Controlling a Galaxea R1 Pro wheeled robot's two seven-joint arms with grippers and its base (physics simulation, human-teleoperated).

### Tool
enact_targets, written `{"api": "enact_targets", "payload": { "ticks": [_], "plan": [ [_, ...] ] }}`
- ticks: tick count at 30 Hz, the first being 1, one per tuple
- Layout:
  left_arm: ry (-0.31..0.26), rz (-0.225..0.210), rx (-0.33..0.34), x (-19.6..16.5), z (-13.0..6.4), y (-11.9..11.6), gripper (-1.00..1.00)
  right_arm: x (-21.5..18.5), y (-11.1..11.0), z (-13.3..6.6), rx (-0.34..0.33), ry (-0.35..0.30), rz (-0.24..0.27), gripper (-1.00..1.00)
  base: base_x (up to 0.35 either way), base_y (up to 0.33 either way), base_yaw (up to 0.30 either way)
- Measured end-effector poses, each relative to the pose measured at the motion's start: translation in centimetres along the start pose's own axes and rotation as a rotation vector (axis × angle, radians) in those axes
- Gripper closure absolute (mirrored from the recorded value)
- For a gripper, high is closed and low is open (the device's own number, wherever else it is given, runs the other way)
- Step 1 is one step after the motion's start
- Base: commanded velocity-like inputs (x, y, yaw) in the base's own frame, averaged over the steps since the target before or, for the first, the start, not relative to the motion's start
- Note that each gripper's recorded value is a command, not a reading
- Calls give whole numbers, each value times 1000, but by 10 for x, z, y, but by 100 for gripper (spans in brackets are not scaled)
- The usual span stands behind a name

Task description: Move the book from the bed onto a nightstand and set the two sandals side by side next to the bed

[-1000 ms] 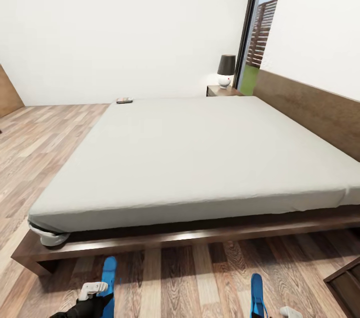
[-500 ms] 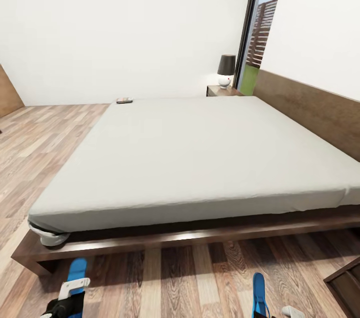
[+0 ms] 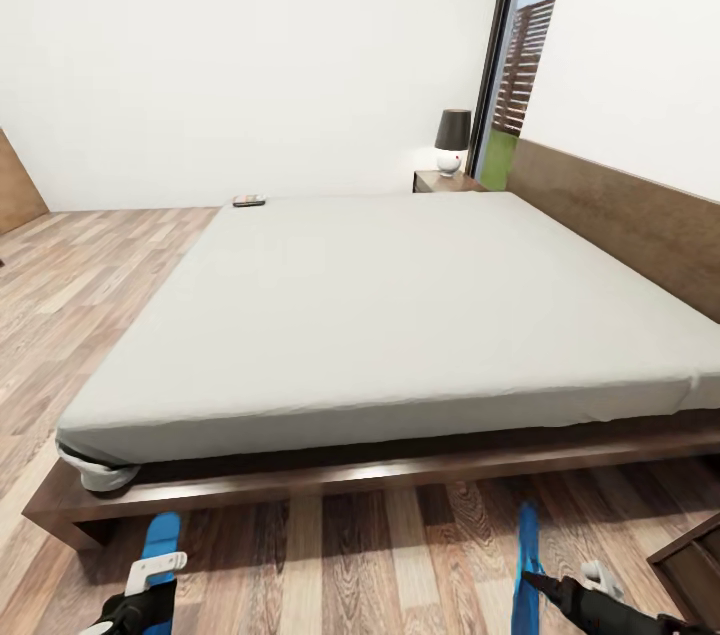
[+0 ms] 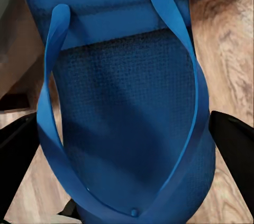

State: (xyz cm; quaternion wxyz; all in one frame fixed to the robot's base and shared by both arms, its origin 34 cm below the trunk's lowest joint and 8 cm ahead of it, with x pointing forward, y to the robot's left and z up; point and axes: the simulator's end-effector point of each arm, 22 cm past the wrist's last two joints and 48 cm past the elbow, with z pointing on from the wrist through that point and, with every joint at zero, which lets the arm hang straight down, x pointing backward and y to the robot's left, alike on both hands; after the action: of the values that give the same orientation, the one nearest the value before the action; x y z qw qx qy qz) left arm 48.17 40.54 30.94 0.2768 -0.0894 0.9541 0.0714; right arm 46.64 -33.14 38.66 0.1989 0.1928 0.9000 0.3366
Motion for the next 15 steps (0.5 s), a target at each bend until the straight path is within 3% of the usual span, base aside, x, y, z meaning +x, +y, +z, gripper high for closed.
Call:
{"api": "enact_targets", "payload": {
  "ticks": [6, 10, 15],
  "plan": [
    [1, -3, 5, 1, 0, -4, 100, -68, 69, -25, -178, -90, 129, 100, 0, 0, 0],
    [0, -3, 6, 1, 0, -5, 100, -85, 91, -35, -228, -110, 129, 100, 0, 0, 0],
    [0, -4, 5, 1, 0, -5, 100, -92, 98, -39, -243, -120, 122, 100, 0, 0, 0]
  ]
}}
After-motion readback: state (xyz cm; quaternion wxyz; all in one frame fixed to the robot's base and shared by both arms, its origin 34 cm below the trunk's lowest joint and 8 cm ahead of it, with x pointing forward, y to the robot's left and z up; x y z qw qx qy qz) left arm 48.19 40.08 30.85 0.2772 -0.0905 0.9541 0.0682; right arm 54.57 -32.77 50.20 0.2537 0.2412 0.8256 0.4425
